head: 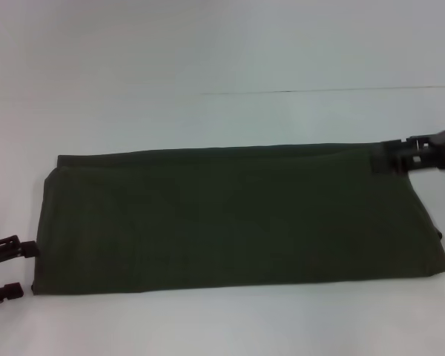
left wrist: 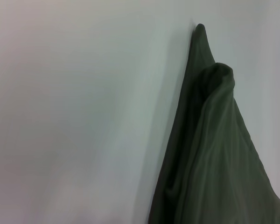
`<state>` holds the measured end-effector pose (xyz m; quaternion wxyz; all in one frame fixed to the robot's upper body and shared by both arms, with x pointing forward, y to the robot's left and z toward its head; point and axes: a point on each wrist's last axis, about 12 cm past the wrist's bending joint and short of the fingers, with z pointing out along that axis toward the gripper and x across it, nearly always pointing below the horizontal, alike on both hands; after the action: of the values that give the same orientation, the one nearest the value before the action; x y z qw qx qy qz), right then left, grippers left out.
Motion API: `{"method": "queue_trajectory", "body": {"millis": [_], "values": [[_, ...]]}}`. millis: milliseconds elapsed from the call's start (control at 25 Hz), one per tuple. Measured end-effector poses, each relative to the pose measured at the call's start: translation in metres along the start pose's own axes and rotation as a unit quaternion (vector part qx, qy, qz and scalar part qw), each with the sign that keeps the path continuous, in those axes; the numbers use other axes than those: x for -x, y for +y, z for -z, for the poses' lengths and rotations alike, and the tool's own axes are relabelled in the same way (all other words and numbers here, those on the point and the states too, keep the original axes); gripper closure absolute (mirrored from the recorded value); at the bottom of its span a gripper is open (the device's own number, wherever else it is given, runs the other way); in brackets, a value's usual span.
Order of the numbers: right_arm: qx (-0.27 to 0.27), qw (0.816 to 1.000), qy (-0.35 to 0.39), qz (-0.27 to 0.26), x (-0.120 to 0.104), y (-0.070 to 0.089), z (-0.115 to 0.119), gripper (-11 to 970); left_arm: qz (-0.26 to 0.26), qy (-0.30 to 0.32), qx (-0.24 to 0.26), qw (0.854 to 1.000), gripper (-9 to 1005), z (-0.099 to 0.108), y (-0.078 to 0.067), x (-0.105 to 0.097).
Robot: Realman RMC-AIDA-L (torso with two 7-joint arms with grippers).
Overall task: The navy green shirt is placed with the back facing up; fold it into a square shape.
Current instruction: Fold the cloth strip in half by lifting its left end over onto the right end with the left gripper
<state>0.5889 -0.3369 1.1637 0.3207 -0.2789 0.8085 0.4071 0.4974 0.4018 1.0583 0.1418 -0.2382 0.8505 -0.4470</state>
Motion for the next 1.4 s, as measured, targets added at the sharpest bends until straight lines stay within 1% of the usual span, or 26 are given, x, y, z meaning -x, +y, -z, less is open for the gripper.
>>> {"method": "queue_trajectory", "body": {"millis": [40,120,200,320,680,960,1400], "values": [[0.01,0.999,0.0,0.031,-0.003,0.002,0.002,43,0.0,0.002,0.0,1.0,37,-0.001,0.0,0.0],[0.02,0.998,-0.004,0.065,-0.006,0.005,0.005,43,0.001,0.005,0.001,1.0,37,-0.002,0.0,-0.001],[0.028,0.996,-0.007,0.085,-0.007,0.007,0.006,43,0.001,0.007,0.003,1.0,37,-0.003,0.0,-0.001],[0.04,0.994,-0.006,0.099,-0.008,0.009,0.006,44,0.0,0.011,0.003,1.0,37,-0.005,-0.002,-0.001],[0.05,0.993,-0.007,0.111,-0.009,0.012,0.006,44,-0.004,0.009,0.012,1.0,36,-0.009,-0.002,0.002],[0.052,0.993,-0.012,0.11,-0.009,0.012,0.005,44,-0.008,0.013,0.016,1.0,37,-0.018,-0.006,0.003],[0.051,0.993,-0.016,0.108,-0.01,0.012,0.007,44,-0.011,0.02,0.009,1.0,40,-0.03,-0.013,0.003]]}}
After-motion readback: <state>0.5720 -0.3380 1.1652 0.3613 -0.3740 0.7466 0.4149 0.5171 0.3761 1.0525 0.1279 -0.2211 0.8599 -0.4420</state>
